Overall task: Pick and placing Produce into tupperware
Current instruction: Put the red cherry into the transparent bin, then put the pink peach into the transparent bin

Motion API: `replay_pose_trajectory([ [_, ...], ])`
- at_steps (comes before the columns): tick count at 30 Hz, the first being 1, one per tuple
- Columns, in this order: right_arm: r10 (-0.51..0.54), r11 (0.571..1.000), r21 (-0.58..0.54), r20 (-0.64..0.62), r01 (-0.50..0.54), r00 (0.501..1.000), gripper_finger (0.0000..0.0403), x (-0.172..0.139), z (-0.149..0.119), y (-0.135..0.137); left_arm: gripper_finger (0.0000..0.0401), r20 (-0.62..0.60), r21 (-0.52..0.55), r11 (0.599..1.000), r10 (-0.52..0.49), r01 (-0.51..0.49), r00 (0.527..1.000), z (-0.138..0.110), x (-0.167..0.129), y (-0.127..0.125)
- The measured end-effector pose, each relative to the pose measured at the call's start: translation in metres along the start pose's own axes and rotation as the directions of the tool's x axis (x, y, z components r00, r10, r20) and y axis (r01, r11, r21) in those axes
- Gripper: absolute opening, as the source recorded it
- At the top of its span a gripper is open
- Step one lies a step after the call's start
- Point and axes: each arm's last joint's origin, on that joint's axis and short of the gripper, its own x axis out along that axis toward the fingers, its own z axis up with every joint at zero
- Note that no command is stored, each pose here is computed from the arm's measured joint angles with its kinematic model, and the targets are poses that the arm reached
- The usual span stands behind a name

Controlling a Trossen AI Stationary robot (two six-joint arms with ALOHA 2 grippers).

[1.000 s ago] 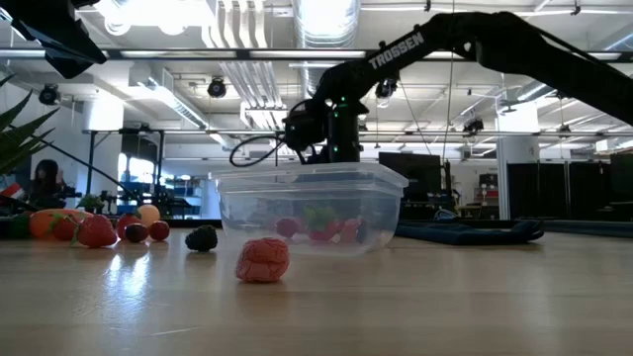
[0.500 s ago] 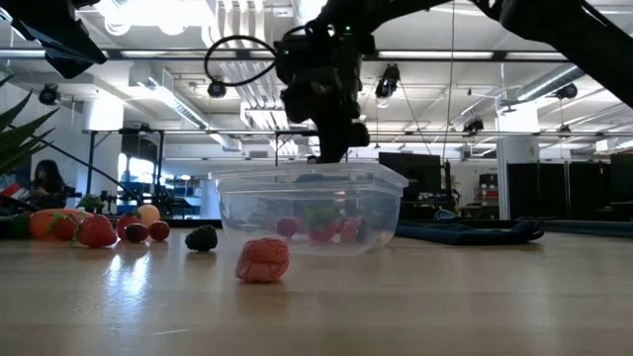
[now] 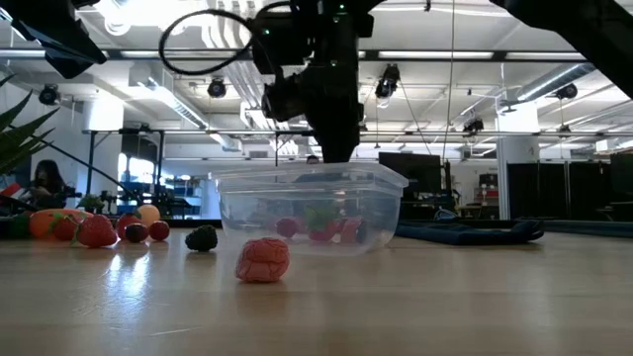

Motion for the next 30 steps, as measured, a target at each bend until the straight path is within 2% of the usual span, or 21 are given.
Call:
replay_pose_trajectory([
  [3, -0.017, 0.999, 0.033, 0.017, 0.017, 1.000, 0.0142, 0.003, 0.001, 0.013, 0.0000, 0.000, 0.000, 1.000, 0.000, 0.000, 1.000, 0.000, 0.000, 0.000],
  [7, -0.114, 0.990, 0.090, 0.073, 0.107, 0.991, 0.0192, 0.003, 0.003, 0.031, 0.0000, 0.000, 0.000, 1.000, 0.000, 0.000, 1.000, 0.000, 0.000, 0.000],
  [10, -0.104, 0.987, 0.133, 0.138, 0.086, 0.985, 0.0212, -0.002, 0.006, 0.050, 0.0000, 0.000, 0.000, 1.000, 0.000, 0.000, 1.000, 0.000, 0.000, 0.000],
  [13, -0.082, 0.994, 0.081, 0.164, 0.069, 0.983, 0.0222, -0.002, 0.004, 0.075, 0.0000, 0.000, 0.000, 1.000, 0.000, 0.000, 1.000, 0.000, 0.000, 0.000],
  [16, -0.069, 0.996, -0.039, 0.160, 0.077, 0.985, 0.0224, 0.003, -0.004, 0.106, 0.0000, 0.000, 0.000, 1.000, 0.000, 0.000, 1.000, 0.000, 0.000, 0.000],
  [19, -0.064, 0.982, -0.166, 0.169, 0.093, 0.984, 0.0224, 0.010, -0.015, 0.142, 0.0000, 0.002, -0.001, 1.000, 0.000, 0.000, 1.000, 0.000, 0.000, 0.000],
  [22, -0.096, 0.960, -0.239, 0.208, 0.146, 0.973, 0.0223, 0.024, -0.022, 0.169, 0.0000, 0.002, -0.001, 1.000, -0.001, 0.001, 1.000, 0.000, 0.000, 0.000],
  [26, -0.085, 0.970, -0.199, 0.257, 0.138, 0.963, 0.0223, 0.029, -0.019, 0.173, 0.0000, 0.002, 0.000, 1.000, 0.000, 0.000, 1.000, 0.000, 0.000, 0.000],
  [30, -0.070, 0.963, -0.228, 0.302, 0.144, 0.951, 0.0223, 0.033, -0.015, 0.175, 0.0000, 0.002, 0.000, 1.000, 0.000, 0.000, 1.000, 0.000, 0.000, 0.000],
])
